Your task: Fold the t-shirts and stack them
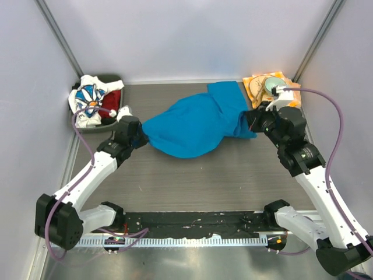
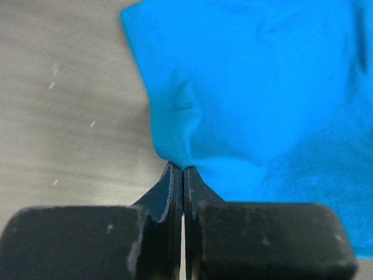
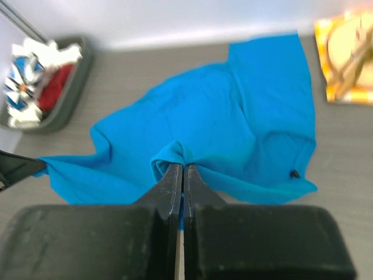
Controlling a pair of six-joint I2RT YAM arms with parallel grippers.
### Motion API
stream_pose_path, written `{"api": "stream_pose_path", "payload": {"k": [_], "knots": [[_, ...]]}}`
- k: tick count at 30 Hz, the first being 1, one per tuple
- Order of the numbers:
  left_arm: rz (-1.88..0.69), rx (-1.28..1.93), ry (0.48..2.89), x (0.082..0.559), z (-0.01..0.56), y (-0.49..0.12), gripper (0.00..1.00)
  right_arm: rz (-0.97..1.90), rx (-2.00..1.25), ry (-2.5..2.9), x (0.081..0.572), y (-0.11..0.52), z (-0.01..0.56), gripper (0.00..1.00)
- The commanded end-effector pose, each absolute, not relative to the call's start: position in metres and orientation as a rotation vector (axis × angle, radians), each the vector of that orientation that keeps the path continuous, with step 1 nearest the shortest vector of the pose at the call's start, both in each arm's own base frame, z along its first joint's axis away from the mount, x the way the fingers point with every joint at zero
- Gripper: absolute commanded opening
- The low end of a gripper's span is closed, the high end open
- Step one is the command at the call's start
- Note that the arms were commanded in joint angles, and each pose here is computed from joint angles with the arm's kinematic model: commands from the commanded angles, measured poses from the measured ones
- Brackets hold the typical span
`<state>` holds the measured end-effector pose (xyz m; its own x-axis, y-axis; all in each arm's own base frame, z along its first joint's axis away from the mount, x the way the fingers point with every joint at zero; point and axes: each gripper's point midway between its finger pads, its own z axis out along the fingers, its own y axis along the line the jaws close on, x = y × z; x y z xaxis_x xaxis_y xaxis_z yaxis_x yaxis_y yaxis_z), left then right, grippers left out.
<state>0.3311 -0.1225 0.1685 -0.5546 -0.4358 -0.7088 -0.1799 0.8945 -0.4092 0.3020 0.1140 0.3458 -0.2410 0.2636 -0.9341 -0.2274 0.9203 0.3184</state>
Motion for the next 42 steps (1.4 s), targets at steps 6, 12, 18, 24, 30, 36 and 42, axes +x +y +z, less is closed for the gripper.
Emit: {"api": "stream_pose_path", "payload": {"k": [6, 12, 18, 24, 30, 36, 42], "knots": [[-0.195, -0.66, 2.287, 0.269, 0.127, -0.088, 0.01, 0.298, 0.15, 2.124, 0.254, 0.084, 0.238, 0.21], [-0.322, -0.672, 2.246, 0.237, 0.155, -0.095, 0.66, 0.295, 0.169, 2.048, 0.244, 0.075, 0.272, 0.79], [-0.464, -0.583, 2.053, 0.251, 0.25, -0.104, 1.0, 0.351, 0.174, 1.962, 0.28, 0.092, 0.304, 0.94], [-0.366, -0.458, 2.094, 0.321, 0.245, -0.135, 1.0, 0.415, 0.208, 2.013, 0.354, 0.131, 0.265, 0.95], [-0.234, -0.456, 2.254, 0.389, 0.176, -0.165, 1.0, 0.372, 0.204, 2.134, 0.436, 0.164, 0.211, 0.95], [-0.219, -0.531, 2.3, 0.435, 0.132, -0.164, 1.0, 0.304, 0.203, 2.155, 0.504, 0.173, 0.189, 0.95], [-0.213, -0.616, 2.322, 0.47, 0.109, -0.14, 1.0, 0.403, 0.183, 2.213, 0.537, 0.198, 0.158, 0.94]]}}
